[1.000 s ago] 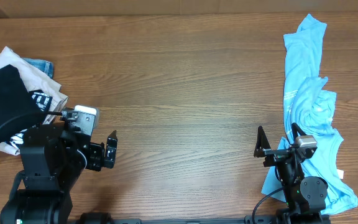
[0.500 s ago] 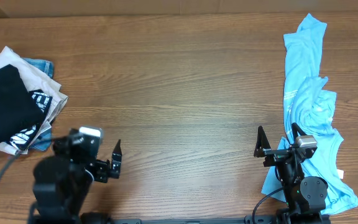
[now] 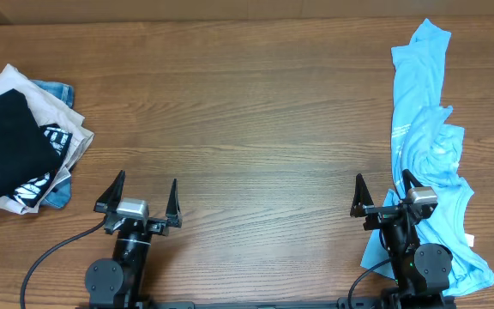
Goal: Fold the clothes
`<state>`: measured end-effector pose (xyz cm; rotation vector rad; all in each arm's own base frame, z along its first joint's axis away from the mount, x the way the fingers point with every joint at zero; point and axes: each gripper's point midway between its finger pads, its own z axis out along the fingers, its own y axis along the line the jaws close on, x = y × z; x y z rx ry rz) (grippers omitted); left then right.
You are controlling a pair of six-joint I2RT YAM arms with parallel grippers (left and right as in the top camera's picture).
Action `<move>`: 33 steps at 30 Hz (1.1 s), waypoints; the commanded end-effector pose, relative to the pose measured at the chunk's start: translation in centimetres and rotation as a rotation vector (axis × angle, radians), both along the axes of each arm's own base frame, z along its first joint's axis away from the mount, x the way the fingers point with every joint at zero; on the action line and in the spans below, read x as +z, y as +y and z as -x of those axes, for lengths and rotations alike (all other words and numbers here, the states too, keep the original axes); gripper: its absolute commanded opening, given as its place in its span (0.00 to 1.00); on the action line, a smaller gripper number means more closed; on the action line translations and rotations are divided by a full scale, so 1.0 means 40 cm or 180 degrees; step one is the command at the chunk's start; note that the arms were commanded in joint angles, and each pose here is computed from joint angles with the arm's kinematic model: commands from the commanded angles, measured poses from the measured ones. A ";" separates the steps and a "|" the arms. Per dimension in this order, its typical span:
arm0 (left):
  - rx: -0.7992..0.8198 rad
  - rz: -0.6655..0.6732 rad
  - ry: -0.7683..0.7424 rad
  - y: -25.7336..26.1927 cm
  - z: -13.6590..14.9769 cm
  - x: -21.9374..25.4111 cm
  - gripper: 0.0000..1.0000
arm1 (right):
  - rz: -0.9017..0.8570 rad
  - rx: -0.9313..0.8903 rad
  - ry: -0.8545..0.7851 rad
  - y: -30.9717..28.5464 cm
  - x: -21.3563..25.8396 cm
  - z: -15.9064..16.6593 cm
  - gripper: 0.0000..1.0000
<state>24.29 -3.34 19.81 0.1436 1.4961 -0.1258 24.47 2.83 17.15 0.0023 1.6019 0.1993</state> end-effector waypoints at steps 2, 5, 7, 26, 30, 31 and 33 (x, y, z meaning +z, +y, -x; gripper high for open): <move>-0.0003 -0.0159 0.0164 -0.002 -0.003 -0.052 1.00 | 0.0008 0.0020 -0.0018 0.004 -0.003 0.000 1.00; 0.0010 -0.0172 0.0397 0.000 -0.002 -0.097 1.00 | 0.0008 0.0020 -0.0018 0.004 -0.003 0.000 1.00; 0.0011 -0.0172 0.0400 0.001 -0.002 -0.098 1.00 | 0.0008 0.0020 -0.0018 0.004 -0.003 0.000 1.00; 0.0010 -0.0172 0.0404 0.000 -0.002 -0.099 1.00 | 0.0008 0.0021 -0.0018 0.004 -0.003 0.000 1.00; 0.0010 -0.0172 0.0404 0.000 -0.002 -0.099 1.00 | 0.0008 0.0020 -0.0018 0.004 -0.003 0.000 1.00; 0.0010 -0.0172 0.0404 0.000 -0.002 -0.099 1.00 | 0.0008 0.0020 -0.0018 0.004 -0.003 0.000 1.00; 0.0010 -0.0172 0.0406 0.000 -0.002 -0.099 1.00 | 0.0008 0.0021 -0.0018 0.004 -0.003 0.000 1.00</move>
